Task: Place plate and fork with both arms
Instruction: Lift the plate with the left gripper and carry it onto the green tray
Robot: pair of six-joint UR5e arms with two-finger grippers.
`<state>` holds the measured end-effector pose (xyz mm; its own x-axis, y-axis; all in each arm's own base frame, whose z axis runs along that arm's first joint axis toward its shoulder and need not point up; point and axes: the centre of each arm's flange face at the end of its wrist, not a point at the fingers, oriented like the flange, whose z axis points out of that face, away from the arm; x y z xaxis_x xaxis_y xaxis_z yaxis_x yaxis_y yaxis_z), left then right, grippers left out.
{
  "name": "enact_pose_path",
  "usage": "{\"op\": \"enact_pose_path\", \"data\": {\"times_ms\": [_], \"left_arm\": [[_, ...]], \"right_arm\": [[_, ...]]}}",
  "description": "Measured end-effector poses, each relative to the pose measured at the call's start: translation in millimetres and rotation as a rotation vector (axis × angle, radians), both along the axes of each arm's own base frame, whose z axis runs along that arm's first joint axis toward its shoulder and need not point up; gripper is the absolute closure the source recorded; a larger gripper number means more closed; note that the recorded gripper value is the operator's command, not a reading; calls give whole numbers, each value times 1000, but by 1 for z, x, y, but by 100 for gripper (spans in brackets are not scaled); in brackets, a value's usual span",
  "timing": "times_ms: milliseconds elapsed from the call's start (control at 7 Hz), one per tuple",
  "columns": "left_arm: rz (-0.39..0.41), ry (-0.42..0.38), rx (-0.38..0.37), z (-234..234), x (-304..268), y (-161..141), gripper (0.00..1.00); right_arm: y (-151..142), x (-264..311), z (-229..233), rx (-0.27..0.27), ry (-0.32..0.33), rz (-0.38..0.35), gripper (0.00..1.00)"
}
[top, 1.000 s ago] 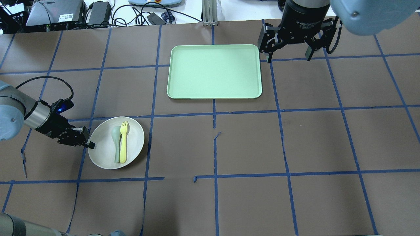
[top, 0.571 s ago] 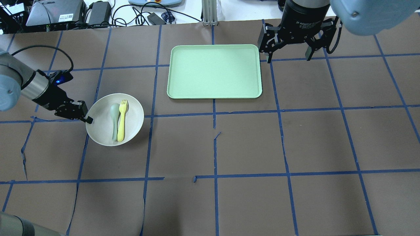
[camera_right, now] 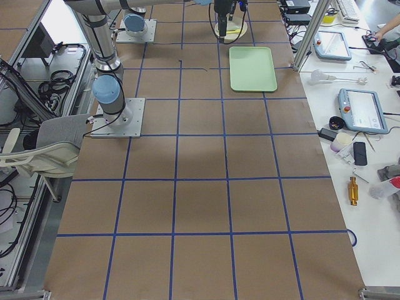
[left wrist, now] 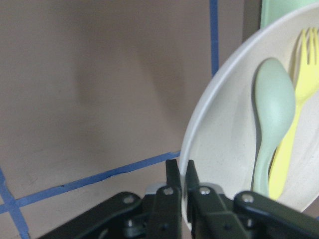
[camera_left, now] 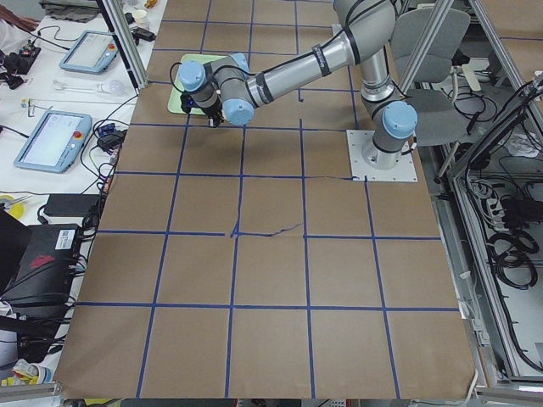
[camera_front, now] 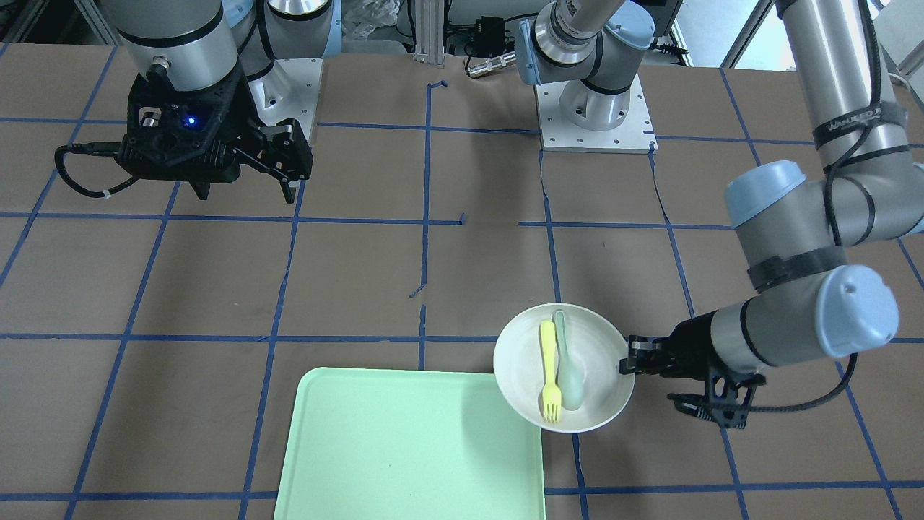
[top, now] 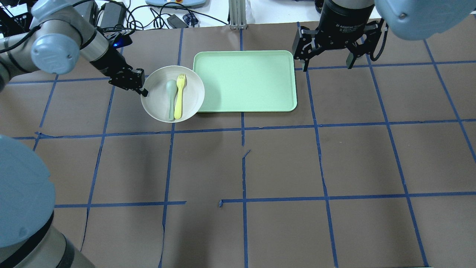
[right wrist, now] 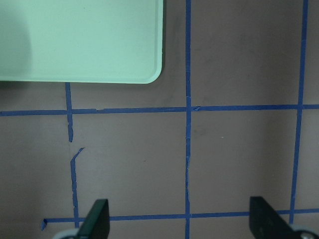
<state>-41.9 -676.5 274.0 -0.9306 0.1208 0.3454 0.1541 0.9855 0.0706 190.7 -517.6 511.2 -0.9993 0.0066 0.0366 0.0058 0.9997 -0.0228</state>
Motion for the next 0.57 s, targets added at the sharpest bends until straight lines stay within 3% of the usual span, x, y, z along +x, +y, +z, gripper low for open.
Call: {"op": "enact_pose_path", "data": {"times_ms": [286,571], "left_arm": [[-2,24,-13,-9,-79,-50,100],[-48,42,-16,-36,-141,-79,100]], "right_arm": [[0,0,0,0,-1,0,0],[0,0,0,1,-1,0,0]]}}
